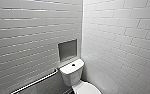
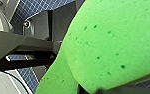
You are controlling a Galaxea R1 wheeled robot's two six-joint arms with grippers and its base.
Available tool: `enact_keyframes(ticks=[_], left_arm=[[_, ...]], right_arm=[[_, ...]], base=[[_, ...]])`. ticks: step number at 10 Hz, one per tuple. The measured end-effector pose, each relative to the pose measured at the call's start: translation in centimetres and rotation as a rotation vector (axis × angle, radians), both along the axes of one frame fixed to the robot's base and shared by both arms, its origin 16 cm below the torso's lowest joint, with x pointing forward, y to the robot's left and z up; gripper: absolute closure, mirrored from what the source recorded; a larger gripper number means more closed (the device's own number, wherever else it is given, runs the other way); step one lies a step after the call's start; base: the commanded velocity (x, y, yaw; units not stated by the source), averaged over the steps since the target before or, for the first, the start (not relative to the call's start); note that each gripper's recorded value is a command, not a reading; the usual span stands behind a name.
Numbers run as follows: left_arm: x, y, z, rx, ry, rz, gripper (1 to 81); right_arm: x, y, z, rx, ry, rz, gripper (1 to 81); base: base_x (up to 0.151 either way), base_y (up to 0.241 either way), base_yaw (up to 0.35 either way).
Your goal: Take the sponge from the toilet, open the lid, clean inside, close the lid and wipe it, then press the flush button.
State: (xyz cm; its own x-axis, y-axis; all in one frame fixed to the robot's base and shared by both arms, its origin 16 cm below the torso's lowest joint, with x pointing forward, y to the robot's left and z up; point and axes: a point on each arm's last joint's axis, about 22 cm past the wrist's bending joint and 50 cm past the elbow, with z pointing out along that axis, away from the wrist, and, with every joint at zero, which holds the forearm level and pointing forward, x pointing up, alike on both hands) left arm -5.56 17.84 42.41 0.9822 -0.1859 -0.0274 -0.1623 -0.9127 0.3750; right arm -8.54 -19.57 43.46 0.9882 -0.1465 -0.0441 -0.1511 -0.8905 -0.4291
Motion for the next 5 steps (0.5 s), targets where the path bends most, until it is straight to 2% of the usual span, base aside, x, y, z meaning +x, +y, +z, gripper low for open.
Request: enact_keyframes(ticks=[5], left_arm=[[-1.2, -0.1, 0.2, -0.002, 0.009, -0.001, 1.0]], right_arm=[[-1.7, 0.4, 0.0, -0.011, 0.032, 0.011, 81.1]], base=[[0.000, 0.000, 0.000]])
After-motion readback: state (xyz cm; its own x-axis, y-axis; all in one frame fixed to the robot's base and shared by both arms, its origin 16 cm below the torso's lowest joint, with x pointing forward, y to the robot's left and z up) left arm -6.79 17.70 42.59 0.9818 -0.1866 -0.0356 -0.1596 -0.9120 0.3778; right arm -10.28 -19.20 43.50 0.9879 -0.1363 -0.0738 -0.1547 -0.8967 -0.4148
